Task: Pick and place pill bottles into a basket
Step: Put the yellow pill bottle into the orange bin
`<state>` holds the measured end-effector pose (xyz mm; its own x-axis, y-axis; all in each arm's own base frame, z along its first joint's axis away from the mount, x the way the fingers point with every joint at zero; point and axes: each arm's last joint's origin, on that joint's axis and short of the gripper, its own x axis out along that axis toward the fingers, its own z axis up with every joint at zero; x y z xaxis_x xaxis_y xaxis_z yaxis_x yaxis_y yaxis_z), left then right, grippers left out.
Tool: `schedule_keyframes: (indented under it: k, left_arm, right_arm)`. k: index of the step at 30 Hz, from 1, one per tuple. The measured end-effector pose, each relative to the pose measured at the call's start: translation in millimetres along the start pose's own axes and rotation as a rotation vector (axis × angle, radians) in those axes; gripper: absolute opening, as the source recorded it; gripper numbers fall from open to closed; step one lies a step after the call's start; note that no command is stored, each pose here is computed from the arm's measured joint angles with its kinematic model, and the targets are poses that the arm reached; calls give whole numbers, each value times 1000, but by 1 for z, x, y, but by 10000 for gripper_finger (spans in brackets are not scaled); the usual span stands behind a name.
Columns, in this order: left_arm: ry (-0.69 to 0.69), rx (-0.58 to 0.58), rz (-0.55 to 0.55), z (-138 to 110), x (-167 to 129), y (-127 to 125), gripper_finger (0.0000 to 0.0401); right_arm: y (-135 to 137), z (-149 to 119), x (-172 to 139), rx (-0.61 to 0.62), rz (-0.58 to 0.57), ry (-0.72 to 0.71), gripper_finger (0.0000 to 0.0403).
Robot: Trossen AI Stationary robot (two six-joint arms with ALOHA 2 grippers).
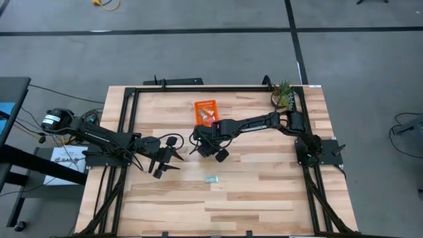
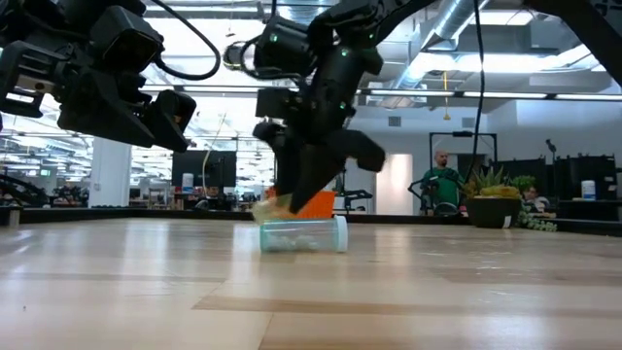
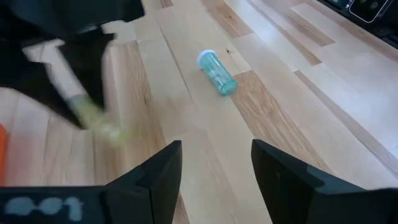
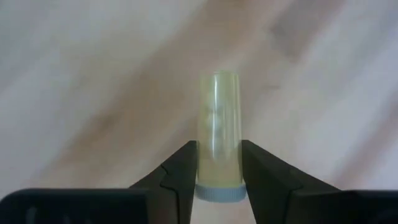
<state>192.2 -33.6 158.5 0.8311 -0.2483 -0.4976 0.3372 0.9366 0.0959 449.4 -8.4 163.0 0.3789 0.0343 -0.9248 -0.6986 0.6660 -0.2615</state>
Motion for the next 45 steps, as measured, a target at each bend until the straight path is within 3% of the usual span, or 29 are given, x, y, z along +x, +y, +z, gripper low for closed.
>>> schedule_keyframes:
  k: [10,23,39,45]
  left_arm:
    - [-9,0,2,1,0,0,183]
    - [-32,3,6,3,0,1,183]
    - [-37,4,7,4,0,1,183]
    - [-37,3,7,4,0,1,183]
  right_arm:
    - [-30,-27,-35,28,-258,220,113]
    - [-66,-79,-51,155,-305,268,113]
    - [-74,-85,-52,176,-321,218,113]
    - [-74,-85,-52,177,-321,217,132]
